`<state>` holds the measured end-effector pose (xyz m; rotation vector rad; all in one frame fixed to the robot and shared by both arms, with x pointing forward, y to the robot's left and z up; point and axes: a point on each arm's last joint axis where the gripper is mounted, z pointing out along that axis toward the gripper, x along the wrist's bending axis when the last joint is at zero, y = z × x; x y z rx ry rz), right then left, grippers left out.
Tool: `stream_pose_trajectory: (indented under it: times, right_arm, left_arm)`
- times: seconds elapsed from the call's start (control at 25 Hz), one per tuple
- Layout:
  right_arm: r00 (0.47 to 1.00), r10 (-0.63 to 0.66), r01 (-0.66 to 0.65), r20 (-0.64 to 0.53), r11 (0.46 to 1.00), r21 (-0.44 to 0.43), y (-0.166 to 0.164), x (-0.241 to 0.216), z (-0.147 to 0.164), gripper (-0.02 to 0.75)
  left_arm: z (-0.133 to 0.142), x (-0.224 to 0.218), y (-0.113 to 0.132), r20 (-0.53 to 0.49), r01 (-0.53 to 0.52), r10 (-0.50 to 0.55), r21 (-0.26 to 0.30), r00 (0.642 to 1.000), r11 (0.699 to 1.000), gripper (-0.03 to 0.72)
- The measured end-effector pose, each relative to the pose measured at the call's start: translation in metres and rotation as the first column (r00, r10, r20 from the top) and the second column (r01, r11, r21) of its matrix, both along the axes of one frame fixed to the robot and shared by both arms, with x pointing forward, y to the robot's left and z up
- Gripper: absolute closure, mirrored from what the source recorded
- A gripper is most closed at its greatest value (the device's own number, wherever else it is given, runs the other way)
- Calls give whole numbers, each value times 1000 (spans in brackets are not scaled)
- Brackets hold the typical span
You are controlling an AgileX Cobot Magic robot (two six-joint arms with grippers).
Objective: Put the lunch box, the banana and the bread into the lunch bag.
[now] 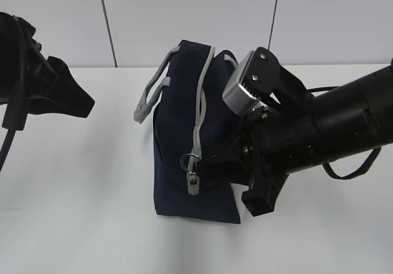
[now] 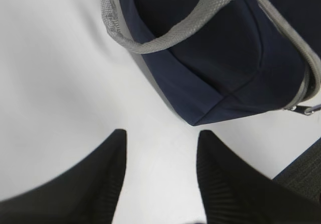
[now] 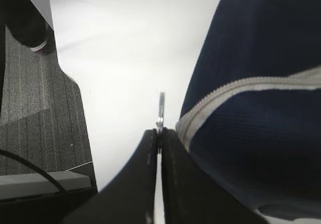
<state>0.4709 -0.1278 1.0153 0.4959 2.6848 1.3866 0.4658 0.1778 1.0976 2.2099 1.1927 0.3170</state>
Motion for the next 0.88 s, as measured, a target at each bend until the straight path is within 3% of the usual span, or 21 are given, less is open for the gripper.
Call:
stream_pose_trajectory:
  times: [0.32, 0.88]
  right_arm:
    - [998, 6, -7, 61, 1000, 16, 1, 3, 25, 738]
    - [975, -74, 65, 208, 996, 53, 2, 18, 61, 738]
  left_arm:
    - [1, 0, -1, 15, 28, -28, -6, 999, 1000, 351]
    - [6, -3, -12, 47, 130, -125, -102, 991, 986, 351]
